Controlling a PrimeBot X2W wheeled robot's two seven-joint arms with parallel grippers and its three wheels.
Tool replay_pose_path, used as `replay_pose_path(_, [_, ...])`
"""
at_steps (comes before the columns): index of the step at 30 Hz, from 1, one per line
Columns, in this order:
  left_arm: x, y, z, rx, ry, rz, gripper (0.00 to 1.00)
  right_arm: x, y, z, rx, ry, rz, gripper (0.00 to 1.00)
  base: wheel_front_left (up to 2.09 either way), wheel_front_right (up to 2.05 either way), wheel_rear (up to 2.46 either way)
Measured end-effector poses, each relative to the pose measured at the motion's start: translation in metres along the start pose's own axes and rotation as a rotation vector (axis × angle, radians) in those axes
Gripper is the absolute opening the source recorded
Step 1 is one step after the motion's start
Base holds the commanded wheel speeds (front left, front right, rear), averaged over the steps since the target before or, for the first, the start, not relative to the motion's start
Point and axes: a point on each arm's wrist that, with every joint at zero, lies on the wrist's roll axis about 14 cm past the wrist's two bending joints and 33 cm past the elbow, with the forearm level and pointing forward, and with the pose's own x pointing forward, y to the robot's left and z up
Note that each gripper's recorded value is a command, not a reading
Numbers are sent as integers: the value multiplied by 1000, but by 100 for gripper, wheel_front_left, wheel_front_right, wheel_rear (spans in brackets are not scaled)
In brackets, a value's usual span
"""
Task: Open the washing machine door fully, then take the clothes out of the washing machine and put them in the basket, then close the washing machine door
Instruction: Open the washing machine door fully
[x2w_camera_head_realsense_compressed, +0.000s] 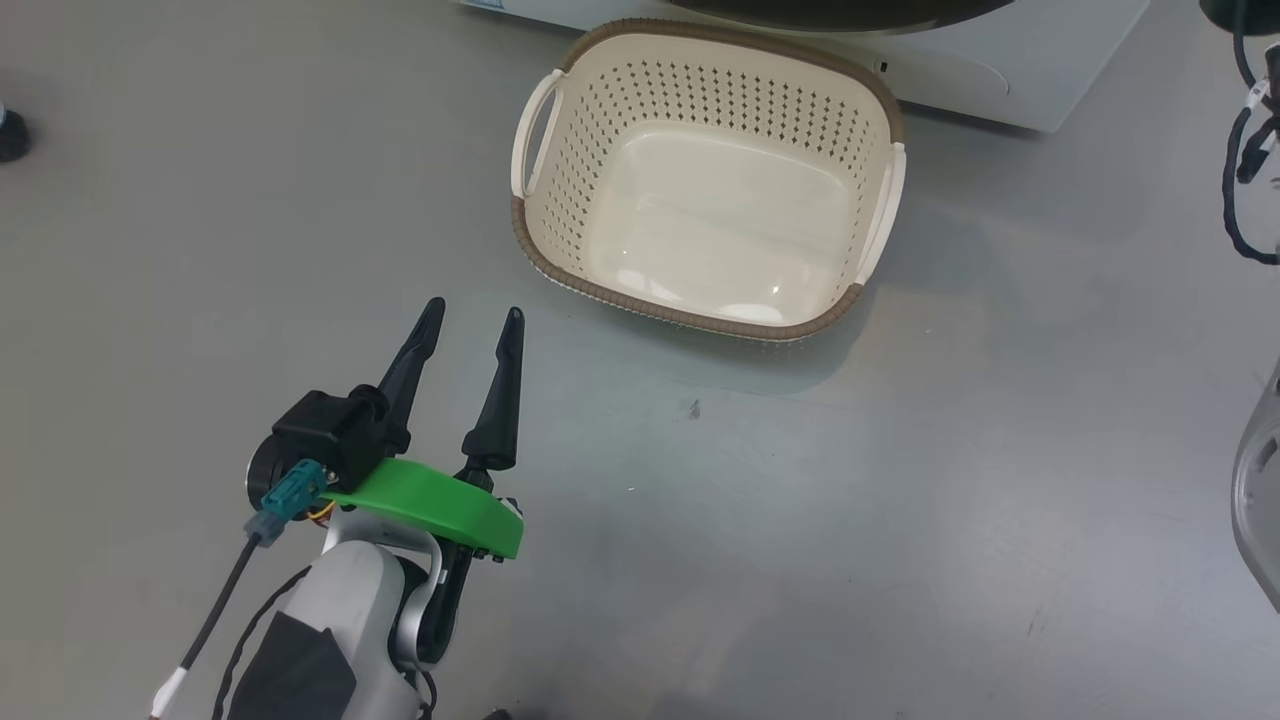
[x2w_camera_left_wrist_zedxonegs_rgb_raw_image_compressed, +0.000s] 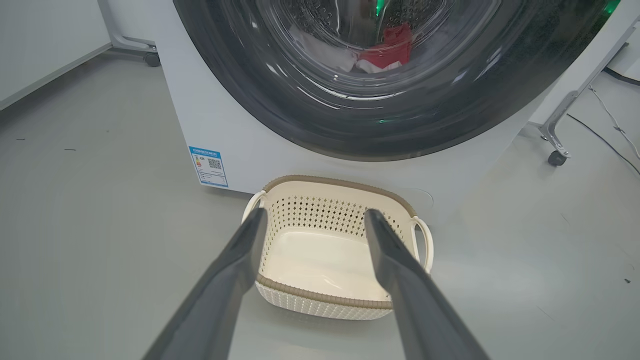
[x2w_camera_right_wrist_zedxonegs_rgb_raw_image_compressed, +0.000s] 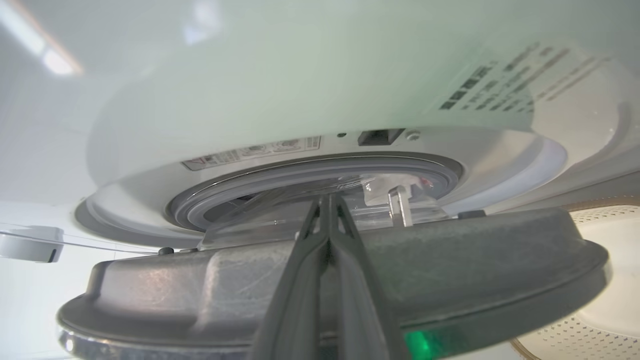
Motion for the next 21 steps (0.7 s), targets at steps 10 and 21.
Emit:
replay_pose_path(10, [-1, -7, 8, 2, -23, -20, 100, -9, -1, -11, -1, 39, -26, 0, 0, 0, 0])
replay_pose_path(21, [-3, -12, 15, 9, -41, -33, 100, -20, -9, -25, 22, 91, -55, 0, 0, 0, 0])
